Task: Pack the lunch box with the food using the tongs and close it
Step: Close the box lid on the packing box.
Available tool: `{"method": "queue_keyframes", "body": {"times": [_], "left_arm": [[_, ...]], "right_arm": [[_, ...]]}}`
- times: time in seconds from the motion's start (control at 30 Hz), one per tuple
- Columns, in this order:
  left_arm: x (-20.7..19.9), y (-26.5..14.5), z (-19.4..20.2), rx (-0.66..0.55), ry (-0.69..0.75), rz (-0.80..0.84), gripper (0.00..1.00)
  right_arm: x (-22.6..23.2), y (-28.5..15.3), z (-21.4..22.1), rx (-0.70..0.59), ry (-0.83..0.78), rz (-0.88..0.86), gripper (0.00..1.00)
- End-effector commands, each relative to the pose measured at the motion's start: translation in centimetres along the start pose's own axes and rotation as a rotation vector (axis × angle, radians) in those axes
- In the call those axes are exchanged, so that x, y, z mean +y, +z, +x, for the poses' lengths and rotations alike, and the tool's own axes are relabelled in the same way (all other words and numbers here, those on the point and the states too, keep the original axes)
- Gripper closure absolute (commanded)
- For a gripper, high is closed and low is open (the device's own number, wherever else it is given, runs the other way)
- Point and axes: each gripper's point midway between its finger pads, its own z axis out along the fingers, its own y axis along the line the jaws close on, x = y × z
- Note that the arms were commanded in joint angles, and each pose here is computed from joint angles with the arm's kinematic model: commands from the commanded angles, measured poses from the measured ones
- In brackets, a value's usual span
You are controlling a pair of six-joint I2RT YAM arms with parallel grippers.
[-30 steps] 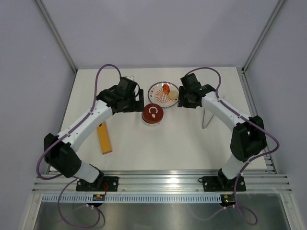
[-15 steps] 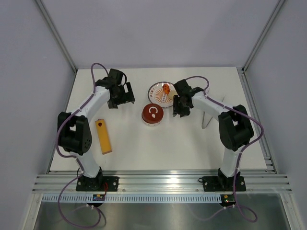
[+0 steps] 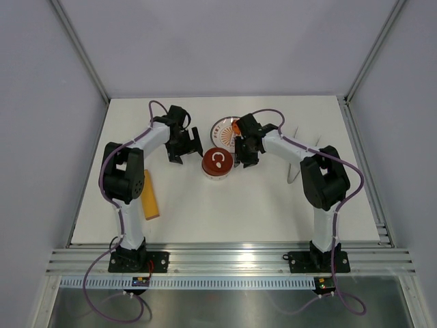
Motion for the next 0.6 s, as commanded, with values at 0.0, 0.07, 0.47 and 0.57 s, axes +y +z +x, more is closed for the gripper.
{"method": "queue_keyframes", "body": {"times": [0.0,0.07,0.47,0.57], "left_arm": [[-1.4,0.2,0.1,0.006,-0.007,0.082,0.07],[-1.4,0.3,0.3,0.011,-0.01,0.09,0.07],[-0.3,-0.1,0.5,-0.011,-0.012,0.047,0.06],[0.3,-1.5,-0.8,-0.067,-0.013,0.0,0.04]], "right_arm": [[3.2,-0.7,-1.7,-0.043,-0.008,-0.084,0.53],[3.7,-0.8,-1.7,-0.044,-0.017,-0.091,0.53],[4.4,-2.2,-2.1,-0.084,-0.016,-0.087,0.54],[3.8,-2.9,-2.6,-0.119,-0.02,-0.052,0.53]]}}
